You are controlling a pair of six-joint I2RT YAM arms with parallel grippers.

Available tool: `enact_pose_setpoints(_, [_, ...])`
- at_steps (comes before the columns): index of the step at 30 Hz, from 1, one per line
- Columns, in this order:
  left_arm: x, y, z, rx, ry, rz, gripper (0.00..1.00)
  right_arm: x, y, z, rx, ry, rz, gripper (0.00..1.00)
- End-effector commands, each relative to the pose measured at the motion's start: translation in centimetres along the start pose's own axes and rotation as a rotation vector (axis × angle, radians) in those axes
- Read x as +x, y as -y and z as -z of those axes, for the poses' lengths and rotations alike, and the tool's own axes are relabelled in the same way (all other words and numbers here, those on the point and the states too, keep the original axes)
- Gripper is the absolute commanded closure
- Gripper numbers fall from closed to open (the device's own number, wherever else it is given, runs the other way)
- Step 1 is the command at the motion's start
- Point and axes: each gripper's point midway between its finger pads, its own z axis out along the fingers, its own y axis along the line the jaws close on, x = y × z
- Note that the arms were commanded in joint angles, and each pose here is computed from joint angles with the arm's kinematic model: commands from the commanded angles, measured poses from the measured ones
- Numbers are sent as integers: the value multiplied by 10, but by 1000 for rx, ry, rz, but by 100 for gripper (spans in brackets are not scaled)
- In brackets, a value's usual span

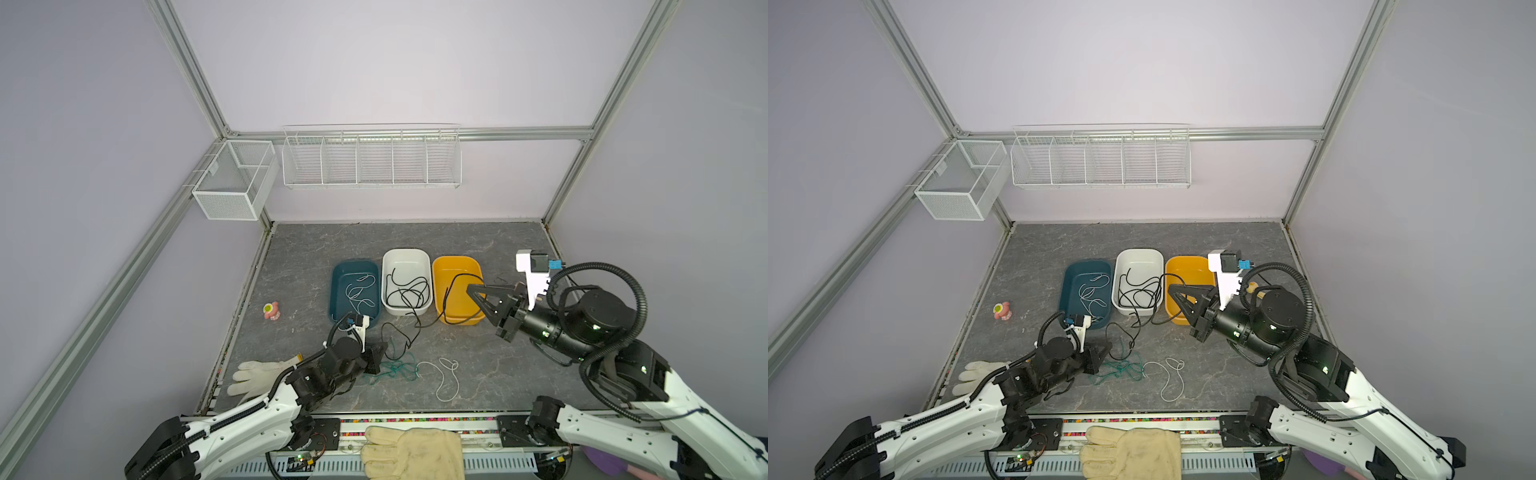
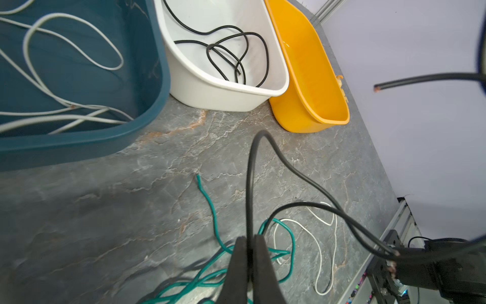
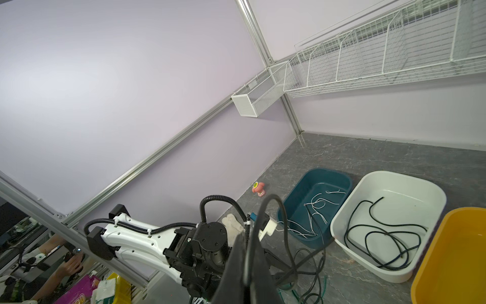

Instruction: Untangle the cables

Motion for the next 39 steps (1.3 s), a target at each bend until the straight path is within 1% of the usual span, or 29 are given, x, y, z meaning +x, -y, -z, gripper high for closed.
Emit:
enact_pose_setpoints(1, [10, -23, 3, -89, -14, -12, 100, -13, 9, 16, 73, 42, 41, 94])
enact_pose_setpoints(4, [8, -25, 9, -96, 4, -12, 100, -19, 14, 26, 109, 61, 55, 94])
enact_pose_setpoints(11, [8, -37, 18, -156, 5, -39, 100, -37, 18, 47, 174, 97, 95, 94])
enact_pose_setpoints(17, [7, -45, 23, -207, 0, -69, 100, -48, 17, 60, 196, 109, 118, 94])
enact_pose_setpoints(22, [3, -44, 25, -215, 5, -77, 100, -55, 11, 69, 183, 119, 130, 94])
enact_pose_setpoints(29, [-13, -29, 31, -187, 35, -106, 100, -44, 9, 51, 163, 66, 145, 94])
enact_pose_setpoints(32, [-17, -26, 34, -185, 38, -131, 100, -38, 5, 41, 125, 49, 143, 94])
enact_pose_setpoints(36, [-17, -28, 38, -197, 34, -163, 100, -29, -1, 25, 82, 10, 155, 94])
enact_pose_setpoints(39, [-15, -33, 39, -210, 44, -164, 100, -25, -5, 10, 52, -7, 164, 94])
